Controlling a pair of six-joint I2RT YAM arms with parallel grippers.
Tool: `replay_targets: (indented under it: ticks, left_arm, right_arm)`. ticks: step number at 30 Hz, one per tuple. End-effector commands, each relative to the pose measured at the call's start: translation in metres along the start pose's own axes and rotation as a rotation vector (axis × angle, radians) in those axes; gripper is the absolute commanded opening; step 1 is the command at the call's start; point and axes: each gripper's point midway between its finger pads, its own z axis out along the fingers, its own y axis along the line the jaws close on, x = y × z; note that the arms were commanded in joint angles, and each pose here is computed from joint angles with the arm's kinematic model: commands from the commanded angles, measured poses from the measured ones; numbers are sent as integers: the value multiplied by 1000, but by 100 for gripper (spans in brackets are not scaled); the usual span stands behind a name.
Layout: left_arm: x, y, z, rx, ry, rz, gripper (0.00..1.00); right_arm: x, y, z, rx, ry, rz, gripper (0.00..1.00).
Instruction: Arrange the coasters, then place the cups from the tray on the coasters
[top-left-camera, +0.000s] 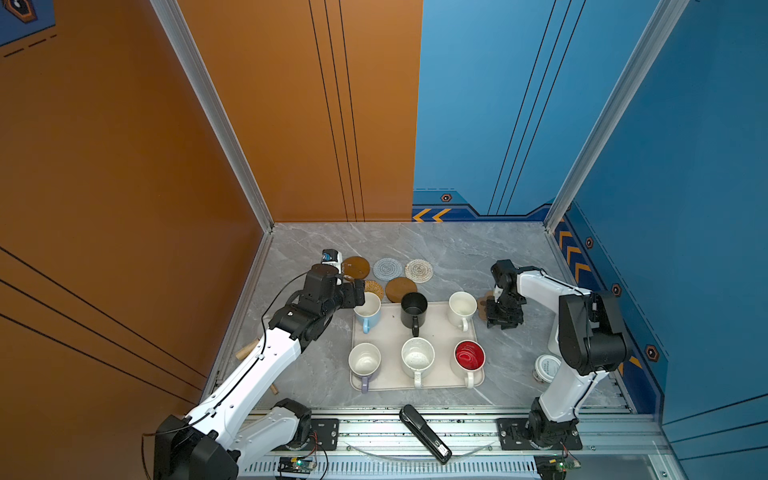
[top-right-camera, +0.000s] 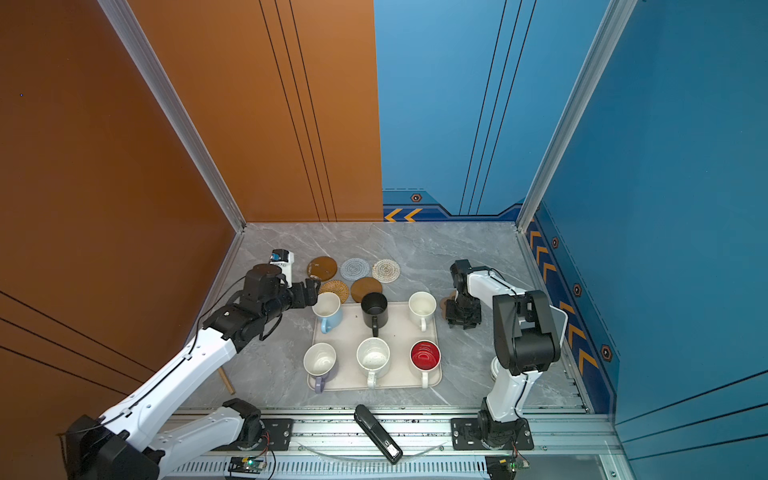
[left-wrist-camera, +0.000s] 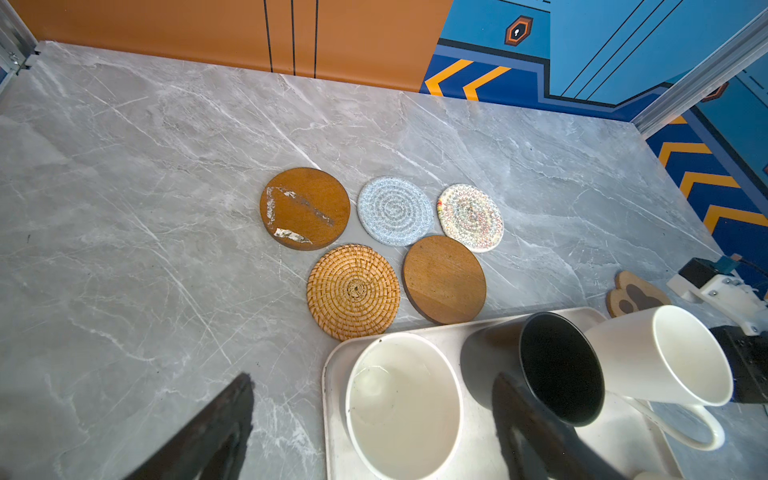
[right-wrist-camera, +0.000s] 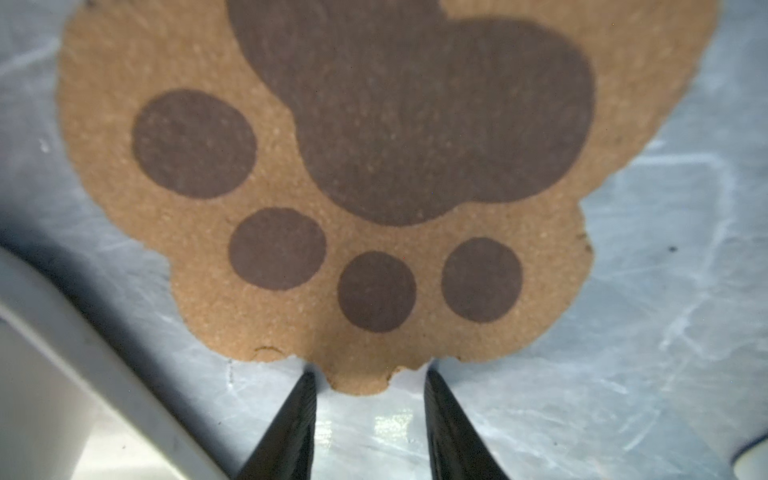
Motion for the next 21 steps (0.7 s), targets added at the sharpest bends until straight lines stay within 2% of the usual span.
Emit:
replay_targets:
  ticks: [1,21]
  left_arm:
    - [-12,-7,-5,5,-23,5,90]
    - [-16,-19,-8,19,-32,32,90]
  right_arm:
    - [-7,-11,6,62,-3,34,41]
    - [-52,-8,12,-4,-11,46,40]
